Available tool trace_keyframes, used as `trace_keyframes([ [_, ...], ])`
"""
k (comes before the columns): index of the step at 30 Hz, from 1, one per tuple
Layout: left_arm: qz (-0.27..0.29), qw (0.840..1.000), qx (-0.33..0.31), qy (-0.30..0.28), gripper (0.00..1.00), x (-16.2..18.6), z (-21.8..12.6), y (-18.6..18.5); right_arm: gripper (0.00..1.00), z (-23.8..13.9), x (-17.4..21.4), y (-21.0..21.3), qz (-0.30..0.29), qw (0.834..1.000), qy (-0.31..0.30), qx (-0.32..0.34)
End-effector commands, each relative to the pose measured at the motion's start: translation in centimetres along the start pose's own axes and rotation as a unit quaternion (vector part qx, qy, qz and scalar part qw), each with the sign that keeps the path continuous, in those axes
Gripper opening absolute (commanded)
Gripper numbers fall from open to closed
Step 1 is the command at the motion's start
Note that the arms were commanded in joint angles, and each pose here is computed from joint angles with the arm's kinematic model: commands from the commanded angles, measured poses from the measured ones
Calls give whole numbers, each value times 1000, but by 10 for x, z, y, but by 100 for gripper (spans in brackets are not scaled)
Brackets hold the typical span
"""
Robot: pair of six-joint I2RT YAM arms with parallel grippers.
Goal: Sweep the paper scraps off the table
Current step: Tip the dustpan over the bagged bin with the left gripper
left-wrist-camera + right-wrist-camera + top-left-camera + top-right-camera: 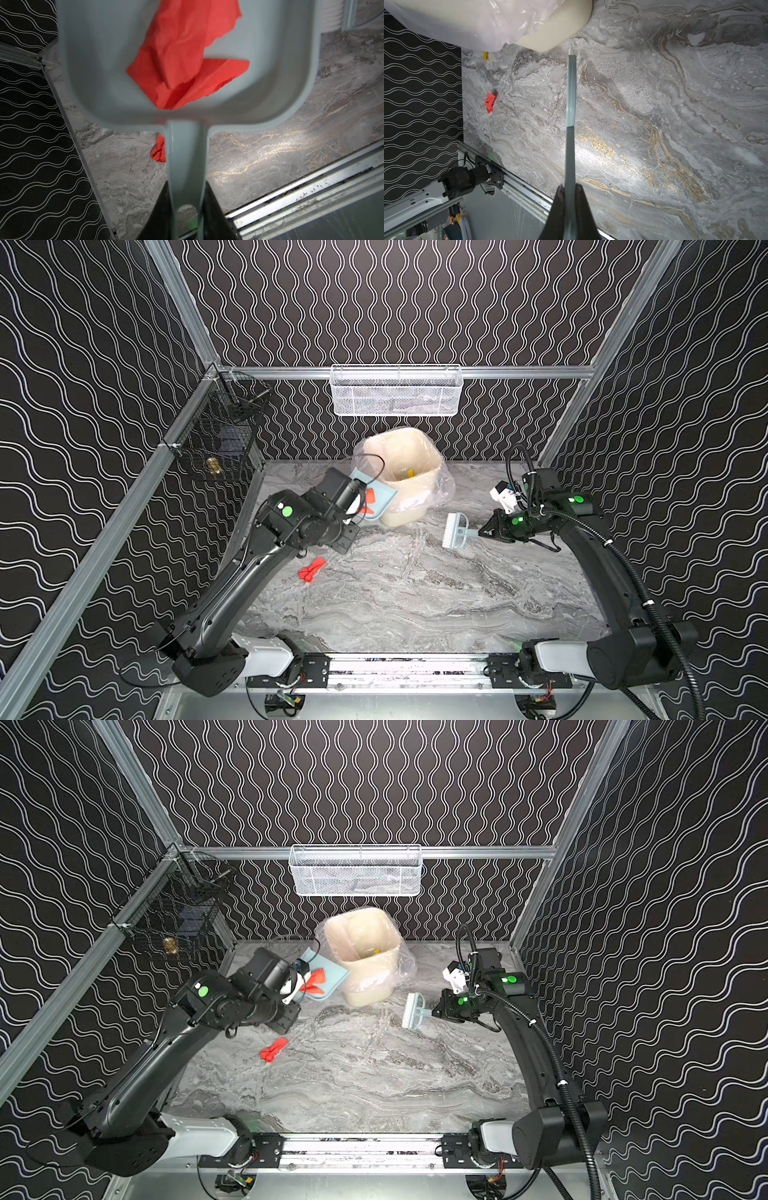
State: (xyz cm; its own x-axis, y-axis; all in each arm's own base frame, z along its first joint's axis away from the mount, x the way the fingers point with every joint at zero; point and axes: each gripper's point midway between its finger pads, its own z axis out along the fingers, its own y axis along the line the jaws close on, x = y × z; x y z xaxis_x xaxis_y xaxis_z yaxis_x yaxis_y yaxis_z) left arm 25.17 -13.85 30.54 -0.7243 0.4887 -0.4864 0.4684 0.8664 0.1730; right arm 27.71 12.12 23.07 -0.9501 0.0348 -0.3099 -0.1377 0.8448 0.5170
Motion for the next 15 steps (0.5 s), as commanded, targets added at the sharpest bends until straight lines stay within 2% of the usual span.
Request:
trace_keyframes([
  [1, 20, 1000, 24, -1, 0, -13, -1, 7, 0, -3, -1, 5, -5, 1000, -8, -14],
  [8, 2, 1000, 29, 6, 0, -44, 10, 33, 0, -6, 2, 3, 0, 1000, -12, -13],
  [15, 4, 999, -27, 39, 0, -62, 29, 56, 0, -6, 7, 3, 9, 1000, -18, -18],
])
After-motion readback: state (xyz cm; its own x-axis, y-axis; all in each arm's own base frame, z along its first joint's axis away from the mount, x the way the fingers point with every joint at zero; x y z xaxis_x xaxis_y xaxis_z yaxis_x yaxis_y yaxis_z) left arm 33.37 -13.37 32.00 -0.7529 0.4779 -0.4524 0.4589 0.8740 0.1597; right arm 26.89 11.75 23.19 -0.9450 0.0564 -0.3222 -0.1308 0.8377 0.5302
